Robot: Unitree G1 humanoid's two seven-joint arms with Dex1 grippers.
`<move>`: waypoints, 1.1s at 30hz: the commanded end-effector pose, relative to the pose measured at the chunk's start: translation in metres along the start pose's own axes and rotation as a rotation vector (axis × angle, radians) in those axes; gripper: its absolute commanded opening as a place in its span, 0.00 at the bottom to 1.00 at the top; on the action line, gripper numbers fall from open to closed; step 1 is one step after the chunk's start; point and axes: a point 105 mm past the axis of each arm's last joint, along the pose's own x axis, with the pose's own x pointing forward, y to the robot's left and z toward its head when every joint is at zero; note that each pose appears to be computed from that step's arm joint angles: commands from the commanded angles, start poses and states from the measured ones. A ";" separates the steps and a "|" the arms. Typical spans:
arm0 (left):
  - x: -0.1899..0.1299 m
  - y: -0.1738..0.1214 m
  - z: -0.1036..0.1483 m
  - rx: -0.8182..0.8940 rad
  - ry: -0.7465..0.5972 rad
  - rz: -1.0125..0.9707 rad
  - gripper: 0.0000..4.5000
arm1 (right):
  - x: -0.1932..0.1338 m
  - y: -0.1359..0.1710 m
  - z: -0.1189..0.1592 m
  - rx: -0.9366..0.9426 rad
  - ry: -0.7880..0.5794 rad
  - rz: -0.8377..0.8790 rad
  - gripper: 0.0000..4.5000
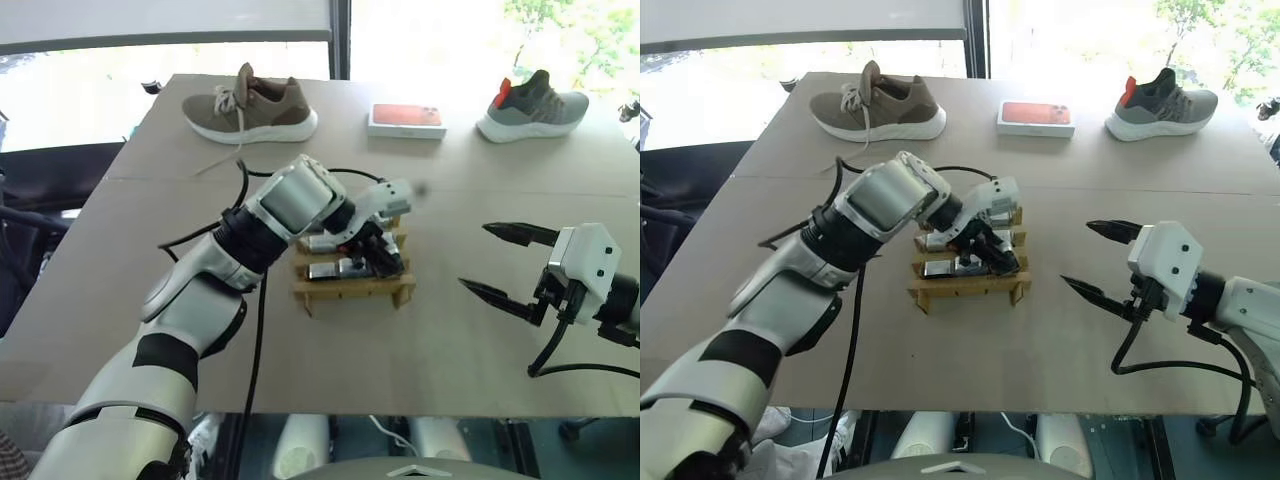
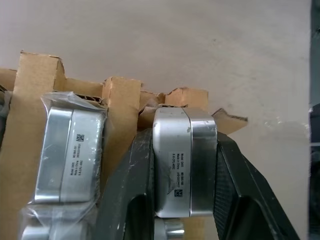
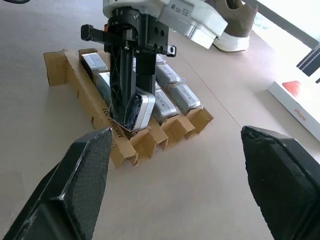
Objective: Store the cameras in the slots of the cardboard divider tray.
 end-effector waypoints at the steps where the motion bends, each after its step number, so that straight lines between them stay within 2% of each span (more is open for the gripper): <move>1: -0.005 0.006 0.000 0.081 0.021 0.058 0.18 | 0.000 0.004 0.010 -0.041 -0.028 0.006 0.91; 6: -0.001 0.019 -0.008 0.172 0.070 0.136 0.18 | -0.001 0.005 0.009 -0.036 -0.020 0.013 0.91; 10: 0.002 0.016 -0.009 0.192 0.082 0.119 0.18 | -0.002 0.005 0.009 -0.033 -0.015 0.016 0.91; 19: 0.007 0.009 0.005 0.352 0.069 0.205 0.18 | -0.002 0.005 0.008 -0.029 -0.006 0.030 0.91; 23: 0.009 0.001 0.006 0.339 0.056 0.197 0.18 | -0.003 -0.002 0.005 -0.010 -0.005 0.053 0.91; 33: 0.008 0.006 0.003 0.341 0.068 0.228 0.18 | -0.017 -0.032 0.012 0.074 -0.062 0.112 0.91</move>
